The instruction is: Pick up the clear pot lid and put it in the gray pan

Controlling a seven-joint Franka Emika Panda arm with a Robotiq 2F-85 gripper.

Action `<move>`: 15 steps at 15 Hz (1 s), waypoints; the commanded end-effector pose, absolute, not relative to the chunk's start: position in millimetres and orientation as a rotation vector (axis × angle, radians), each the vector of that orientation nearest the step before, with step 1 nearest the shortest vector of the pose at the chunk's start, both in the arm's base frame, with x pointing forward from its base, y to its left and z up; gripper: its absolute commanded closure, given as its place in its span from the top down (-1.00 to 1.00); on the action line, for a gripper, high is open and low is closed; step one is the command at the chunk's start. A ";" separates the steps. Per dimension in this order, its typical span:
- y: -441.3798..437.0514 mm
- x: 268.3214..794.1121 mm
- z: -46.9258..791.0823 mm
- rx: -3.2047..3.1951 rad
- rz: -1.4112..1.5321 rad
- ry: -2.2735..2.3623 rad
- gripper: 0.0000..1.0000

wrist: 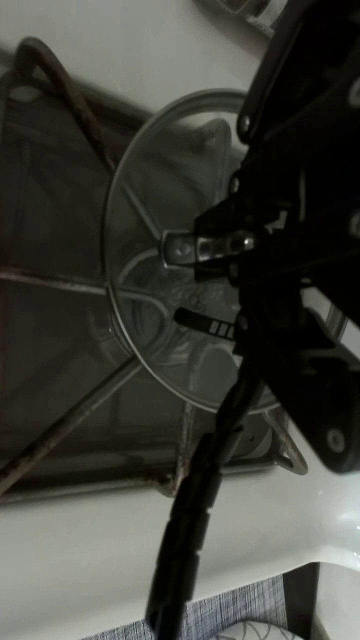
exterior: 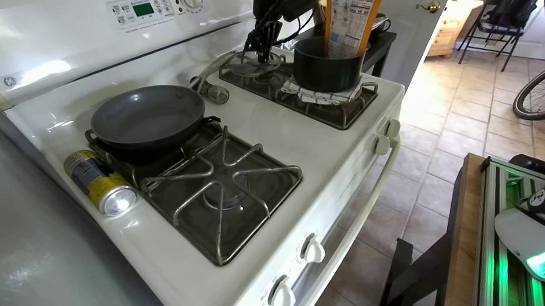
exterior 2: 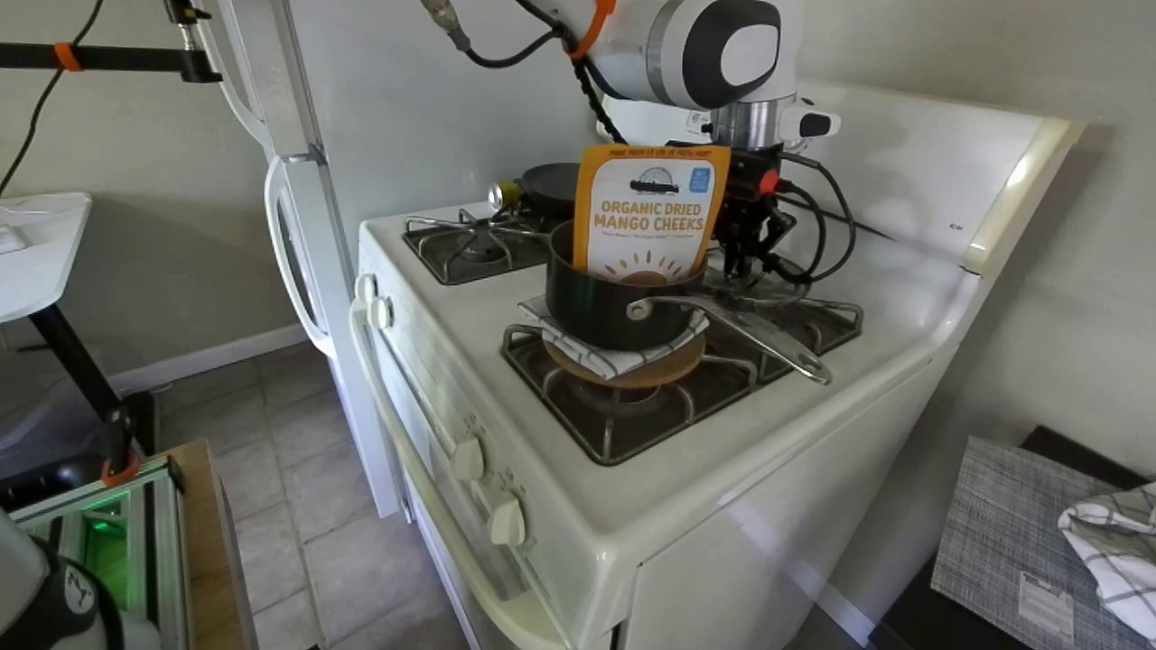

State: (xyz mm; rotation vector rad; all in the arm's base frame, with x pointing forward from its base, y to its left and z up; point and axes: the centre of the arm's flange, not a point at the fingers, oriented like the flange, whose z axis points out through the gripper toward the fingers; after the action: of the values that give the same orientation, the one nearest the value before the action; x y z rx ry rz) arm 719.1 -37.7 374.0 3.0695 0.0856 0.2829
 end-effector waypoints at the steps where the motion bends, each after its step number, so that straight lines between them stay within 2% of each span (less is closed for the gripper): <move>1: -30.6 709.0 402.8 3.078 0.299 0.080 -0.93; 10: -25.8 687.7 495.9 3.072 0.406 0.074 -0.92; 15: 33.3 652.5 537.5 3.094 0.427 0.300 -0.92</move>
State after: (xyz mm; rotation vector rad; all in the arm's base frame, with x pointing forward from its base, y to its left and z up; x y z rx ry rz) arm 684.5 -4.4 512.4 3.0764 0.1586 0.4224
